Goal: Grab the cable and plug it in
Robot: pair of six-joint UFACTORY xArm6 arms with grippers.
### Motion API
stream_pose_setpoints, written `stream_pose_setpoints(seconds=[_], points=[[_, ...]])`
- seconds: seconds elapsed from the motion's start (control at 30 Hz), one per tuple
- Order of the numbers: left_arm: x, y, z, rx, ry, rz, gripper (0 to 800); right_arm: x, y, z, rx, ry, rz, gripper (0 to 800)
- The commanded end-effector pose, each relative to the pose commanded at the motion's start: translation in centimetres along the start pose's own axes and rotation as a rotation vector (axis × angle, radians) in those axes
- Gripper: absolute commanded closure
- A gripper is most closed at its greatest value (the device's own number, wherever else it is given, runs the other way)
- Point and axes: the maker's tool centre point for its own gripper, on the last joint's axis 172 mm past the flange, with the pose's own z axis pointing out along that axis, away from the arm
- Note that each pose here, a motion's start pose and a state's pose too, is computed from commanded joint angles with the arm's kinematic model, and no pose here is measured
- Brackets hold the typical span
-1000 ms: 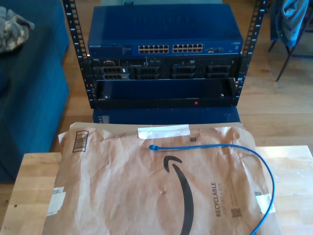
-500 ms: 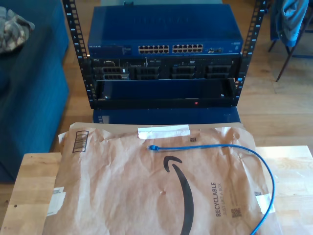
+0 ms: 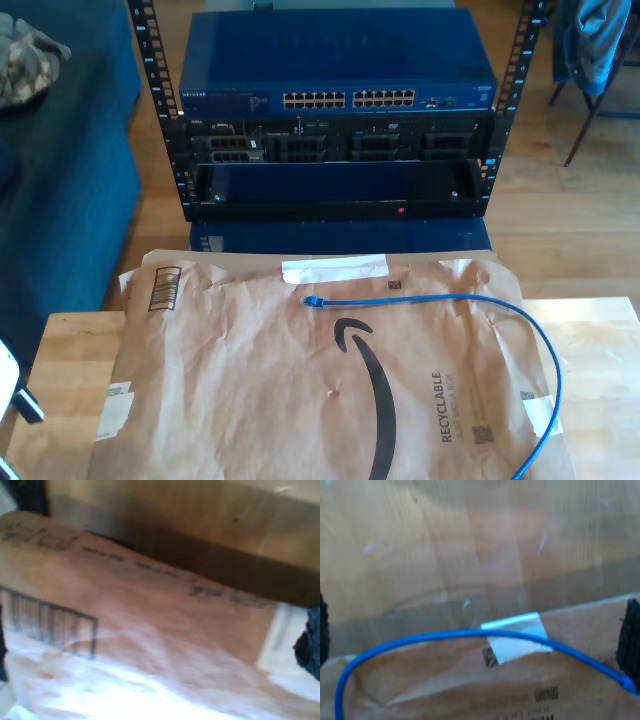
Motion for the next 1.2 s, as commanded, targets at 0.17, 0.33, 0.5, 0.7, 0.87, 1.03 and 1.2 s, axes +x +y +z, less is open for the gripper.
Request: stream_pose_setpoints(seconds=[0.17,0.33,0.5,0.7,0.87,1.03,1.2], points=[[-0.7,1.2,0.4,-0.004,0.019,-0.028,0,-5.5,0.5,1.0,-0.032,-0.051,0.01,2],[-2.9,2.8,1.0,-0.018,0.055,0.011,0,-12.8,1.9,3.1,-0.102,-0.126,-0.063,2],[-5.5,4.3,1.9,-0.011,0.087,0.028,0,-20.7,0.1,5.1,-0.005,-0.127,-0.17,3],[-6.4,6.3,0.1,-0.047,0.097,0.042,0,-26.6,-1.7,7.8,-0.052,-0.095,-0.215,4],[-6.4,6.6,-0.1,-0.05,0.097,0.041,0,-31.4,-3.2,9.2,-0.064,-0.076,-0.2,4],[-6.5,6.6,0.0,-0.05,0.098,0.039,0,-33.9,-5.0,11.0,-0.045,-0.057,-0.171,4],[-6.4,7.0,0.0,-0.061,0.099,0.041,0,-34.2,-6.9,12.8,-0.024,-0.032,-0.157,7]])
